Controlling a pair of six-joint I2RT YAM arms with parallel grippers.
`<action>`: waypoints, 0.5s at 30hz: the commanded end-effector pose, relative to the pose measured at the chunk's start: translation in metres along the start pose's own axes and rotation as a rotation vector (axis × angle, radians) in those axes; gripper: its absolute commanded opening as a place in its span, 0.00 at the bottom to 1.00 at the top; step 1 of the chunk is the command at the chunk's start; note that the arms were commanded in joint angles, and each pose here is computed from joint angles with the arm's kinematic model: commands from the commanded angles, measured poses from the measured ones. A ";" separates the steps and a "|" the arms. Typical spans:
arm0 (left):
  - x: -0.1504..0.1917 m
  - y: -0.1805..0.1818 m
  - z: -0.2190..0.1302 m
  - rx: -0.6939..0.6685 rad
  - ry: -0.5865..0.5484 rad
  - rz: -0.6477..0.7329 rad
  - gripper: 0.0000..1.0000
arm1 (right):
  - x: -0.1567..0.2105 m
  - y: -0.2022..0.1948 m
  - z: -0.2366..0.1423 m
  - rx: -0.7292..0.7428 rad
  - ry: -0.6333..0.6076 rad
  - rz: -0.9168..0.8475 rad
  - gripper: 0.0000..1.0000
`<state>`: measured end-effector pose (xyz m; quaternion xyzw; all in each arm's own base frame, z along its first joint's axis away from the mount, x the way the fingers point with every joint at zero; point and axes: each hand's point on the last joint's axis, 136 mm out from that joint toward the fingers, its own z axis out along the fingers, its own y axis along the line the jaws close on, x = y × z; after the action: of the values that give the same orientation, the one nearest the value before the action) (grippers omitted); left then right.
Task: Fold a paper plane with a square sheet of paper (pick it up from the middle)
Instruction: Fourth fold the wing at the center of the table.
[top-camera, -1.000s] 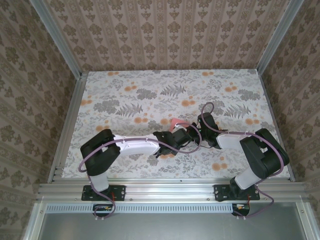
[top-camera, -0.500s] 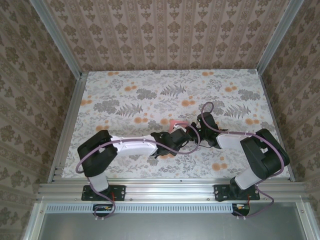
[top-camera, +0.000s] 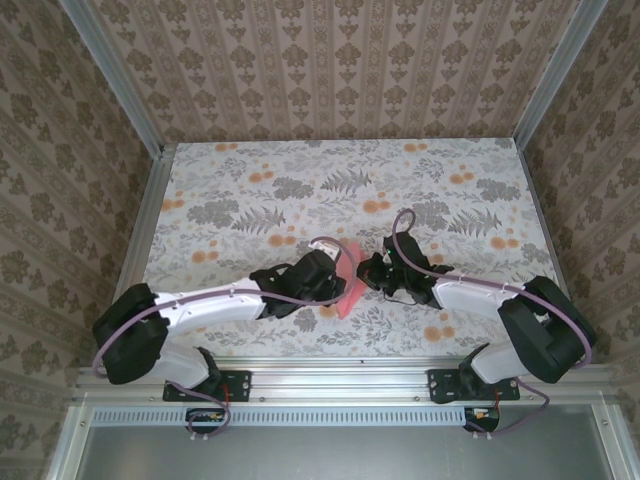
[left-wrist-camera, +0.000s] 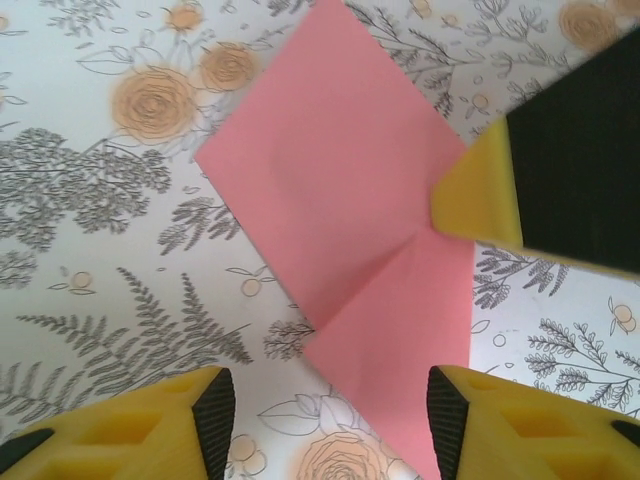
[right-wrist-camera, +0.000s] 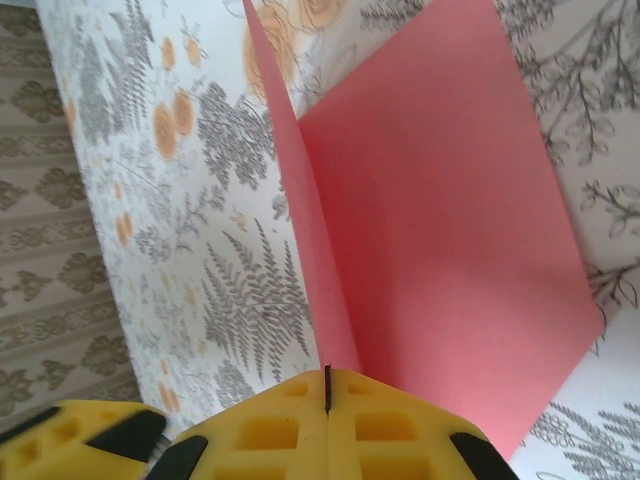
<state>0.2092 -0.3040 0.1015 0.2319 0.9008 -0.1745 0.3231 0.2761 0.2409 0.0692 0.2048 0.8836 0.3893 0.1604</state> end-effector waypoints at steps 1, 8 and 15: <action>-0.002 0.006 -0.007 0.001 -0.019 -0.037 0.53 | -0.006 0.000 -0.002 0.050 -0.076 0.033 0.04; 0.006 0.005 -0.007 0.015 0.001 -0.030 0.49 | -0.022 0.019 -0.006 0.055 -0.206 0.042 0.03; 0.011 -0.010 0.003 0.016 0.033 0.059 0.49 | -0.028 0.006 -0.016 0.088 -0.286 0.092 0.02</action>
<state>0.2010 -0.3011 0.0955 0.2395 0.9016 -0.1761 0.3143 0.2947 0.2357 0.0935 0.2676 0.8634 0.3500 0.2458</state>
